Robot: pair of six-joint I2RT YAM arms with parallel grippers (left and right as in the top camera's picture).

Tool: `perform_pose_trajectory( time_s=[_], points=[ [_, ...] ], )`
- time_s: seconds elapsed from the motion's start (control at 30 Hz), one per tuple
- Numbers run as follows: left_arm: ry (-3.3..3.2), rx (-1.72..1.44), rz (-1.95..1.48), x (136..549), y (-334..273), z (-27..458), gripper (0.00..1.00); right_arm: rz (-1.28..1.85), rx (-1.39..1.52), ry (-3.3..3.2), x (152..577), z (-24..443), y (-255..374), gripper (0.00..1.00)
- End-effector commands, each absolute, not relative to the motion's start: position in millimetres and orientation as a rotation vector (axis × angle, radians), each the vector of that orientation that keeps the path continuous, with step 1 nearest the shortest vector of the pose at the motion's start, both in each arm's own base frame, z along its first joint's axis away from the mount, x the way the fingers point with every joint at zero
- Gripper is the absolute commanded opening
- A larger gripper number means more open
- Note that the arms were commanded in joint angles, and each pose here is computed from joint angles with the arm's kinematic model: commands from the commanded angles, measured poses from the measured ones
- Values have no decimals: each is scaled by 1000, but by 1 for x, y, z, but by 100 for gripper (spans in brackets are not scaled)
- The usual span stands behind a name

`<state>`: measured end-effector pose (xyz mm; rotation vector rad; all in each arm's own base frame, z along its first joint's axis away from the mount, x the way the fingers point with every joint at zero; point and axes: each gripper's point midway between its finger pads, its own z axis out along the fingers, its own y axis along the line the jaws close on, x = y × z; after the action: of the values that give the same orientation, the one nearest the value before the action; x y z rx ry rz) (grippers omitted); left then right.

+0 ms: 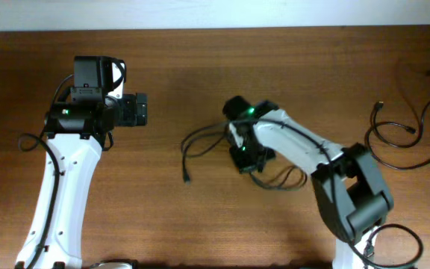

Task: Untangle cables

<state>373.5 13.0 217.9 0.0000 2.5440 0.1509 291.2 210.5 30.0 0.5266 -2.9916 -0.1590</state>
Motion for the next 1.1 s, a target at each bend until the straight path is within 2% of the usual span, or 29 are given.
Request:
perform_pose_trajectory(
  time_s=[0.0,0.17,0.33,0.67,0.93,1.03,1.07],
  points=[
    [2542,-18,134,375,13,218,99,-232,459,-3150,327,82,202,4],
    [2542,-18,134,375,13,218,99,-61,234,-3228,339,129,129,4],
    [2542,-18,134,375,13,218,99,-73,-39,-3326,344,168,68,4],
    [2543,-18,134,375,13,218,99,-52,-450,-3369,335,200,-12,4],
    [2542,-18,134,375,13,218,99,-66,-1404,-3184,301,230,-106,4],
    [2542,-18,134,375,13,218,99,-42,-1582,-3120,285,237,-132,4],
    [2542,-18,134,375,13,218,99,-37,-1740,-3029,274,238,-145,4]
  ],
)
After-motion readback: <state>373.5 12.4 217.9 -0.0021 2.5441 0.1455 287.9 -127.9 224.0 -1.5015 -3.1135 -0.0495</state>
